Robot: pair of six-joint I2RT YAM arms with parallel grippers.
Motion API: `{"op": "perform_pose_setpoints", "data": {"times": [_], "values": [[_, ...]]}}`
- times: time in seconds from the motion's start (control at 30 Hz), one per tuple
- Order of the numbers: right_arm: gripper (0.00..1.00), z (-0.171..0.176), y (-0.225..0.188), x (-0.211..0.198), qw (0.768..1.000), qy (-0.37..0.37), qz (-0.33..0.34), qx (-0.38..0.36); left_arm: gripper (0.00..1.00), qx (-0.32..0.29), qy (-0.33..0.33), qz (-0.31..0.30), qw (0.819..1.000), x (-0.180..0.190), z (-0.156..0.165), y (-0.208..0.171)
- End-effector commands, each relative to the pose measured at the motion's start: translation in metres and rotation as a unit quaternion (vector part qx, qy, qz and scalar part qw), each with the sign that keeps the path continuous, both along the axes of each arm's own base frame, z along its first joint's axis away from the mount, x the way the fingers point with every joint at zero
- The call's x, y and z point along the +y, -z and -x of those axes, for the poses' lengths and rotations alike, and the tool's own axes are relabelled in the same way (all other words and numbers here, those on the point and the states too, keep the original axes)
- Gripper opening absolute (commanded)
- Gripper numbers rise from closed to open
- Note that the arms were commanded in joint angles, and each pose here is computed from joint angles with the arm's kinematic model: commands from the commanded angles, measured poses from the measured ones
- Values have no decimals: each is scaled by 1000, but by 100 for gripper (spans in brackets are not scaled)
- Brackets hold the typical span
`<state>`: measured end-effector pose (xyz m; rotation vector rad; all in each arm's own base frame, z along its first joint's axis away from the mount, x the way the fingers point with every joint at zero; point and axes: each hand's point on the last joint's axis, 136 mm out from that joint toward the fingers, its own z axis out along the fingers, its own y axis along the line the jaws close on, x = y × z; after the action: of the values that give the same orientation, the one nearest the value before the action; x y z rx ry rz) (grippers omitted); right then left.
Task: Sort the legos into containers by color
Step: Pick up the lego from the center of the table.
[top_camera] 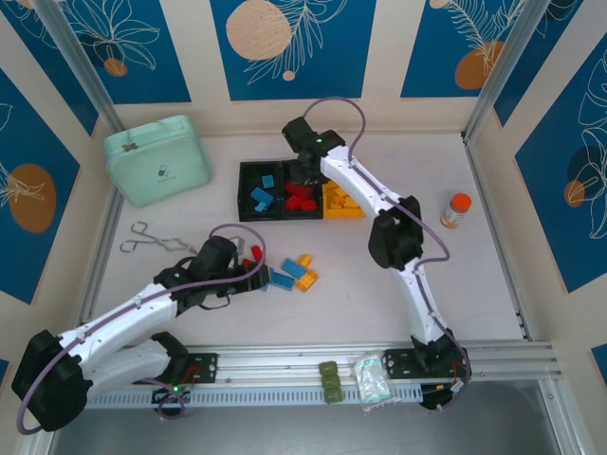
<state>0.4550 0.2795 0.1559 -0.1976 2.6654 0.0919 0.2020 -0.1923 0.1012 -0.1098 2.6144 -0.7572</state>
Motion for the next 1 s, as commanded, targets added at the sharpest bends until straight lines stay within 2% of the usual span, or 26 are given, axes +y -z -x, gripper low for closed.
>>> {"op": "perform_pose_setpoints", "data": {"times": [0.0, 0.17, 0.33, 0.4, 0.5, 0.73, 0.97], "values": [[48, 32, -52, 5, 997, -20, -70, -39, 72, 0, -18, -38, 999, 9, -7, -5], [49, 94, -55, -9, 987, -31, -155, -27, 71, 2, -30, -64, 998, 10, -21, -2], [48, 161, -41, -8, 966, -84, -245, 11, 70, 5, -38, -97, 995, 9, -40, 2], [50, 182, -36, -7, 960, -106, -257, 12, 69, 7, -40, -104, 994, 6, -48, 3], [57, 208, -28, -9, 956, -126, -266, 8, 69, 6, -44, -119, 992, 3, -59, 5], [60, 243, -7, -24, 950, -102, -294, 30, 70, 14, -49, -168, 984, 1, -81, 20], [59, 253, 6, -38, 952, -79, -292, 38, 65, 25, -53, -224, 973, 4, -98, 39]]}}
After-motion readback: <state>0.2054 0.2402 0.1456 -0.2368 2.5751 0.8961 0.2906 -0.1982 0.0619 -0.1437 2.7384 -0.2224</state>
